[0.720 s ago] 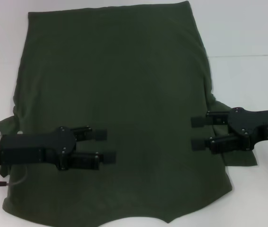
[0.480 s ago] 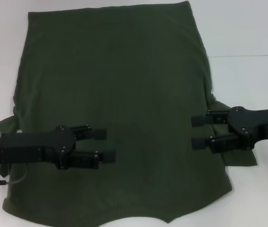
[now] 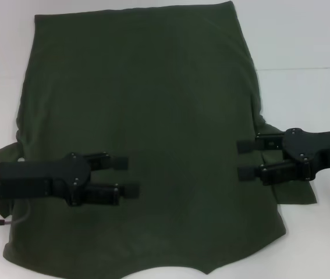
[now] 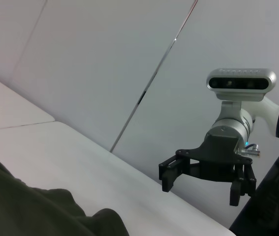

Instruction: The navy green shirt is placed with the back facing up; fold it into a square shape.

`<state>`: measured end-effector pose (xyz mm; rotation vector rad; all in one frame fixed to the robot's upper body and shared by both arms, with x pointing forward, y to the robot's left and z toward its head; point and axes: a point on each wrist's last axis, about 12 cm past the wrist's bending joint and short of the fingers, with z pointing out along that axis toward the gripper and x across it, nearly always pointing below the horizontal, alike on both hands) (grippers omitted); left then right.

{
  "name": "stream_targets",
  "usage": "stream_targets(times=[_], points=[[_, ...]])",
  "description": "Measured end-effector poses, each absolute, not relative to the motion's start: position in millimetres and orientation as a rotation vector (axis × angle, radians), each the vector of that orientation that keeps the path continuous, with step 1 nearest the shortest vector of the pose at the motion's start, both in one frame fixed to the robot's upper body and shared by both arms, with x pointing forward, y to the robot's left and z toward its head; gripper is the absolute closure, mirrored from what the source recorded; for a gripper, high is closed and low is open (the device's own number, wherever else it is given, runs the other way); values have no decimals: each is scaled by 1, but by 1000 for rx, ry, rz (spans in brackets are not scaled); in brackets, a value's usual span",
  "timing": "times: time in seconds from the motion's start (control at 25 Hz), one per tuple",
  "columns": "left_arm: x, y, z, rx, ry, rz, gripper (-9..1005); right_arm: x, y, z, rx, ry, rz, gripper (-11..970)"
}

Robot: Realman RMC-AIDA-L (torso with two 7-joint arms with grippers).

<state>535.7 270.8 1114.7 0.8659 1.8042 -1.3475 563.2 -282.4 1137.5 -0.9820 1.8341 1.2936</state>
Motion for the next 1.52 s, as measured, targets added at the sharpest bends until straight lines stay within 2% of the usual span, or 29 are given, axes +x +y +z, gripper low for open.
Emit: stream_targets(times=[0.24,0.56,0.76,1.08,1.52], points=[[544,292,1129,696,1942,-1378,47,564,-283,1139,-982,1838,1292,50],[538,352,1138,292,2088,-1338,47,566,-284,1140,-986,1845,1286,50],[527,376,1129,83,2176,-1298,47,567,-285,1141,-992,1865,1279,50],[520,395,1109,-205,2229,-1203,48,567,-285,1140,-991,1869,1282,50],[508,418,1096,-409,2255,-1078,48,568,-285,1141,-995,1873,1275,50]])
